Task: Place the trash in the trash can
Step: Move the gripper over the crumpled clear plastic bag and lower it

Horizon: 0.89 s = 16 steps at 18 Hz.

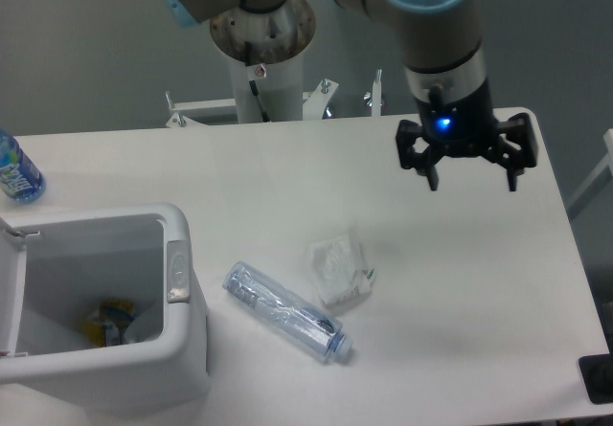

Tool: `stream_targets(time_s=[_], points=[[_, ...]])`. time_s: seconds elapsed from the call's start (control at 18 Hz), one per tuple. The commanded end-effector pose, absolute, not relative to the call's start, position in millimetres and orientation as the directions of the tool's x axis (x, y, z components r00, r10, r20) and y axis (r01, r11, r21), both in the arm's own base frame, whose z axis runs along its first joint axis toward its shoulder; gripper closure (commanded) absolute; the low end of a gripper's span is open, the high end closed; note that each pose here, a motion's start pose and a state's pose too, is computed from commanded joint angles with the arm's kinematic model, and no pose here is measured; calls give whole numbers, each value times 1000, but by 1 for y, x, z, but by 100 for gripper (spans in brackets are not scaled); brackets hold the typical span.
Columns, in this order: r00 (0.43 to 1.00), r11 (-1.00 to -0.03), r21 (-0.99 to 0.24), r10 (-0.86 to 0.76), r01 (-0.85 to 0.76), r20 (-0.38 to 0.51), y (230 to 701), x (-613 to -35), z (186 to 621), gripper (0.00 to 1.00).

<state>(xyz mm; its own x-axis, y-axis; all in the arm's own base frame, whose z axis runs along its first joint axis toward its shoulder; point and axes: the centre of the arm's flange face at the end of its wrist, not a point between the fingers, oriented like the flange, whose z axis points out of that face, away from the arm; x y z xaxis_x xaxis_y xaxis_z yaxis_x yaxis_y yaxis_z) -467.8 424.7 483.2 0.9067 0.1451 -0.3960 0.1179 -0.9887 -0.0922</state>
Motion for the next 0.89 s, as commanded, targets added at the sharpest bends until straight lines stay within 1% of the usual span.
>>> stream_targets(time_s=[0.11, 0.28, 0.44, 0.5, 0.61, 0.72, 0.89], points=[[911, -989, -81, 143, 121, -386, 424, -471, 471, 0], [916, -988, -80, 152, 131, -371, 421, -475, 466, 0], [929, -989, -56, 148, 138, -338, 419, -470, 442, 0], [931, -989, -61, 148, 135, -332, 421, -469, 440, 0], [944, -988, -68, 152, 138, -294, 425, -467, 422, 0], [944, -980, -59, 199, 191, -261, 425, -458, 402, 0], [941, -961, -67, 277, 269, -193, 449, -430, 368, 0]])
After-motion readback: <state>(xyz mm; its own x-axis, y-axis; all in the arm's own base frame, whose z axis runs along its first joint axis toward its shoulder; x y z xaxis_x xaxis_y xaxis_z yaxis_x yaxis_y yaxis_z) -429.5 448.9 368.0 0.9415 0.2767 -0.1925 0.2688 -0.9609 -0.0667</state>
